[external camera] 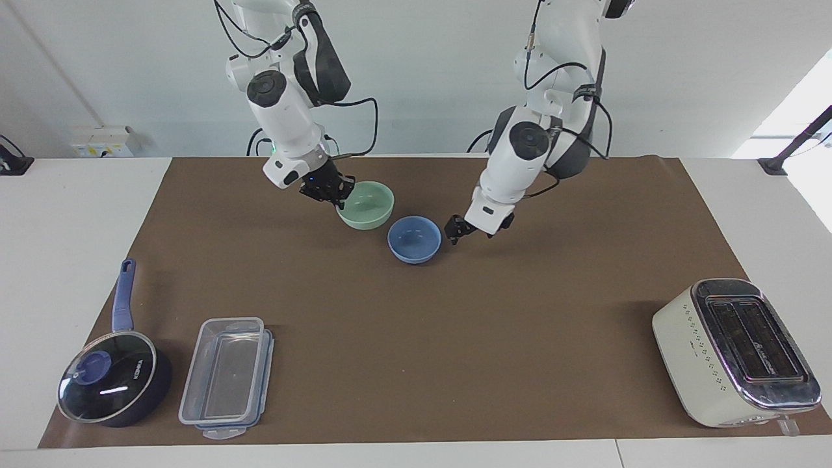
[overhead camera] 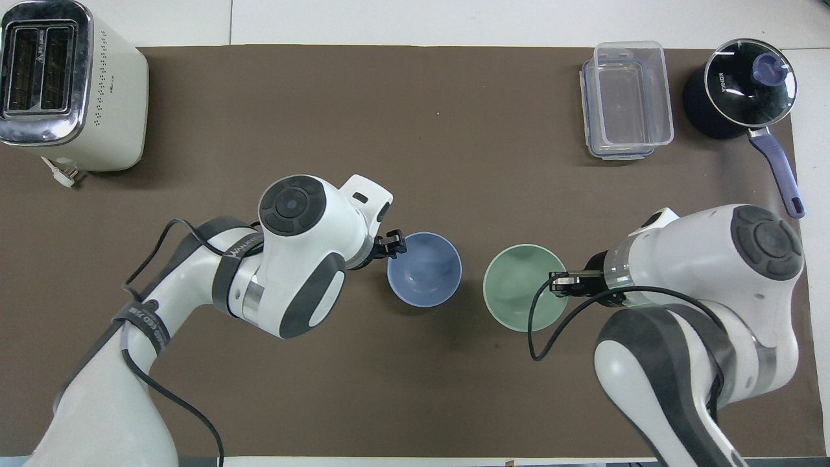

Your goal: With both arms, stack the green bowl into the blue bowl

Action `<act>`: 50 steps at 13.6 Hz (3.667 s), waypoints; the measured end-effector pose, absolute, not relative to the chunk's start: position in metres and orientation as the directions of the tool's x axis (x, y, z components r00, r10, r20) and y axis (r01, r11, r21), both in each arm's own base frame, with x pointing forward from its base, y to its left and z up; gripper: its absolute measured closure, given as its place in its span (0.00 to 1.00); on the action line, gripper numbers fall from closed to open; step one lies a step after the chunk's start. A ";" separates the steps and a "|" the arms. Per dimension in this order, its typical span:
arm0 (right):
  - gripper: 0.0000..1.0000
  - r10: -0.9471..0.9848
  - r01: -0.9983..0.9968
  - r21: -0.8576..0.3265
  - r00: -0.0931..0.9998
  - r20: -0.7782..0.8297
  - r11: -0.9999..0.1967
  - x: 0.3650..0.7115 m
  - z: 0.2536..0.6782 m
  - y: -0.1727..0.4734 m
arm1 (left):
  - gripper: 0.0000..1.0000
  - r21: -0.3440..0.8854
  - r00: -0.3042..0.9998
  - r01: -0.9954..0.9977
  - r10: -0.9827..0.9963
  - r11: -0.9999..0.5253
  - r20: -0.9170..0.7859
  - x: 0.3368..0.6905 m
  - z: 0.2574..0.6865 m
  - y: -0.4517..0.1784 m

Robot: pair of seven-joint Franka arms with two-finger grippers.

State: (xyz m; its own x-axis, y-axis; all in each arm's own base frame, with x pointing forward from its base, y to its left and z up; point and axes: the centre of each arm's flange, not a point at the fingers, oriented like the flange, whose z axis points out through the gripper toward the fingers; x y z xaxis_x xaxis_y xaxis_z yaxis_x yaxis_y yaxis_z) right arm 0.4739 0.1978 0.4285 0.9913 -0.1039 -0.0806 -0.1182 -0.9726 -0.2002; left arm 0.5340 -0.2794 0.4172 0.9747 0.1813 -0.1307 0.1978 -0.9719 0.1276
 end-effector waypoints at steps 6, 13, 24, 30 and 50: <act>0.96 -0.199 -0.217 -0.185 0.974 -0.111 -0.959 0.509 0.400 0.271 | 0.00 0.089 0.986 0.088 0.075 -0.992 -0.146 0.576 0.462 -0.130; 0.96 -0.219 -0.241 -0.146 0.964 -0.154 -0.959 0.495 0.374 0.288 | 0.00 0.025 0.984 -0.111 -0.113 -0.994 -0.139 0.562 0.552 -0.068; 0.96 -0.212 -0.229 -0.157 0.970 -0.121 -0.961 0.481 0.353 0.290 | 0.00 0.019 0.983 -0.129 -0.130 -0.991 -0.128 0.545 0.576 -0.066; 0.56 -0.198 -0.216 -0.157 0.972 -0.124 -0.964 0.479 0.358 0.290 | 0.00 0.007 0.984 -0.130 -0.130 -0.991 -0.122 0.545 0.579 -0.064; 0.00 -0.235 -0.235 -0.048 0.972 -0.006 -0.971 0.528 0.543 0.006 | 0.00 0.006 0.986 -0.123 -0.123 -0.992 -0.116 0.544 0.582 -0.061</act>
State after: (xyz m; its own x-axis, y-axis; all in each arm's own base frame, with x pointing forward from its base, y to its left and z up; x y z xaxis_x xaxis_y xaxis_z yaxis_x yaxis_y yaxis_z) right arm 0.5280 0.0064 0.5426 0.9721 -0.2345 -0.0056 -0.2345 -0.9710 -0.0475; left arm 0.5445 -0.0606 0.5817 0.9856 -0.1232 -0.1162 -0.1233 -0.9923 0.0062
